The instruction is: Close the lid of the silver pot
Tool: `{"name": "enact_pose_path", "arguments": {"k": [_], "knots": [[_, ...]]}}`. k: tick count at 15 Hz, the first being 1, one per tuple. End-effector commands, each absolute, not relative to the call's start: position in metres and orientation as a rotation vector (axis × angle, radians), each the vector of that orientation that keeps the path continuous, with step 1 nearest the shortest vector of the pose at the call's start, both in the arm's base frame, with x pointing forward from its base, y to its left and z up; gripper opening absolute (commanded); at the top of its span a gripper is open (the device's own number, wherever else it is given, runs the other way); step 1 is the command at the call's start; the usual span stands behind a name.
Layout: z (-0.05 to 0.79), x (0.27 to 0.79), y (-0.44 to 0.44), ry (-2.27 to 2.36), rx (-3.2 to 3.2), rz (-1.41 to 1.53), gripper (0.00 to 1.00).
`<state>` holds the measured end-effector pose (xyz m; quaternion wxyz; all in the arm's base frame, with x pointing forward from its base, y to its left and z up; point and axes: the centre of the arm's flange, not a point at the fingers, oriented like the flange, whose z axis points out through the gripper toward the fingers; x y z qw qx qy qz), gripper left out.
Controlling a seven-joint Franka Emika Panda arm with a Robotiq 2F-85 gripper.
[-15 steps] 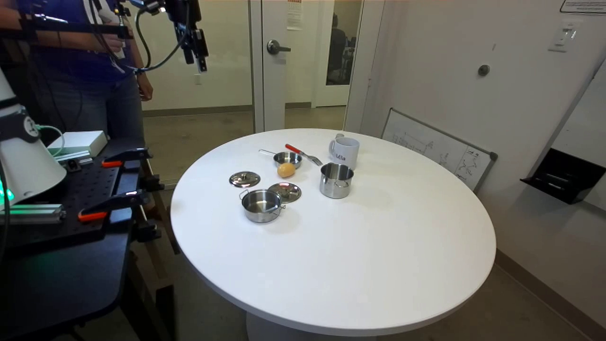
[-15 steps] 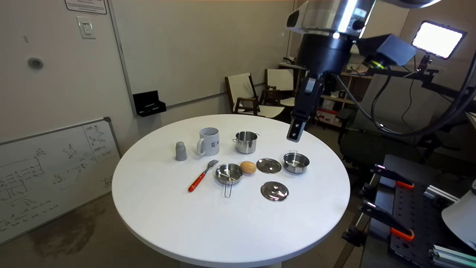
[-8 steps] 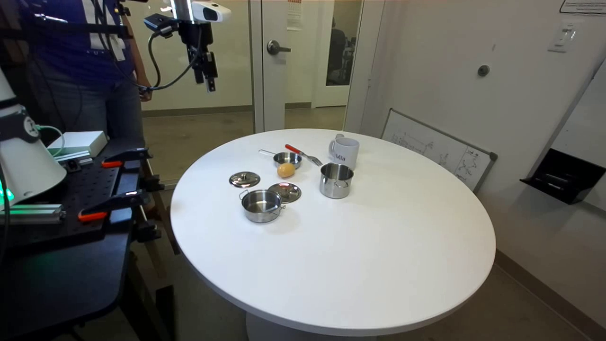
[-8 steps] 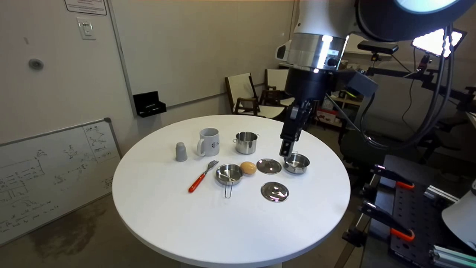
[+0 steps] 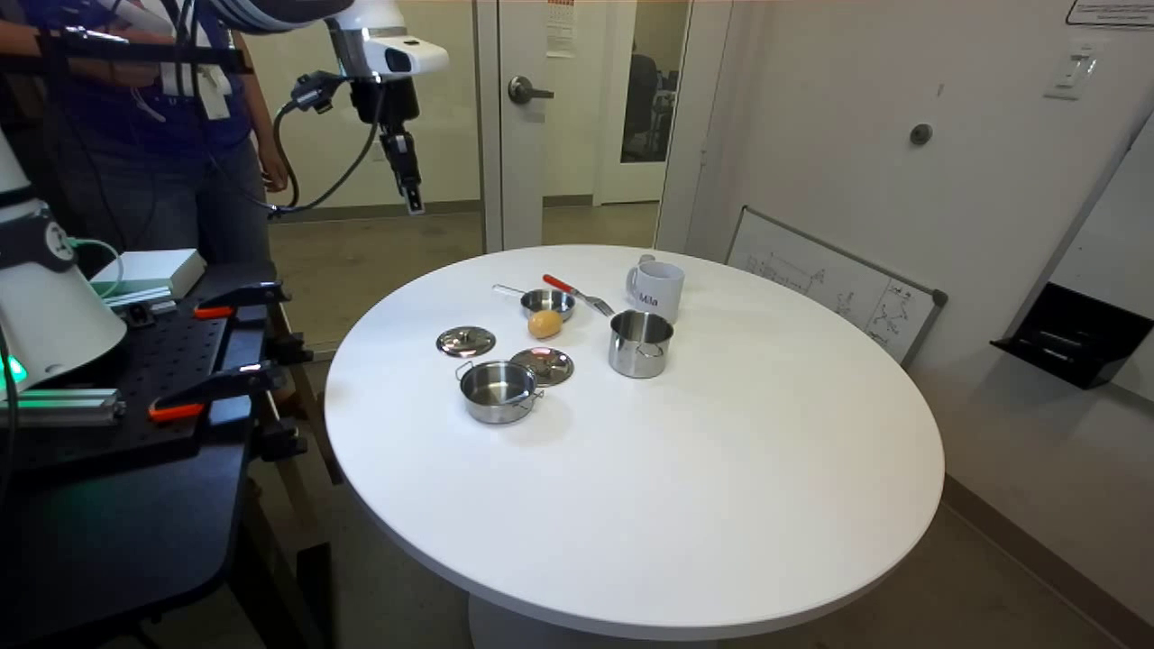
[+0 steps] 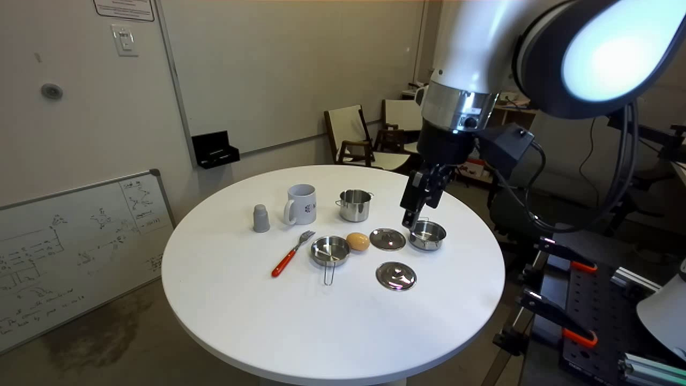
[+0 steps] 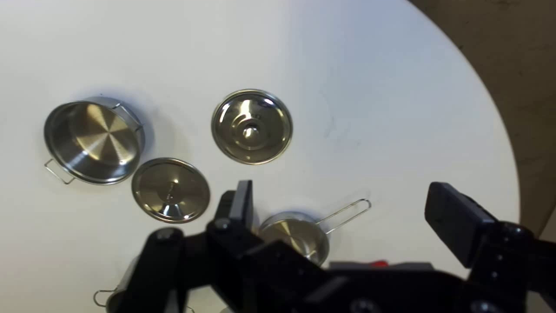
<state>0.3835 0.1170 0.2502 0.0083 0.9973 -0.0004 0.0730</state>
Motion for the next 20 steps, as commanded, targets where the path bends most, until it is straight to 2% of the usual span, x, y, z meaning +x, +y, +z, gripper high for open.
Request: {"name": "enact_pose_path", "arguments": {"k": [1,5,12,20], "knots": [[0.194,0.409,0.096,-0.188,3.075,0.308,1.00],[0.160,0.426,0.071,-0.291,3.104,0.264,1.00],[0.096,0.445,0.078,-0.295,3.148,0.139,1.00],[0.058,0.456,0.077,-0.340,3.108,0.062,1.00]]}}
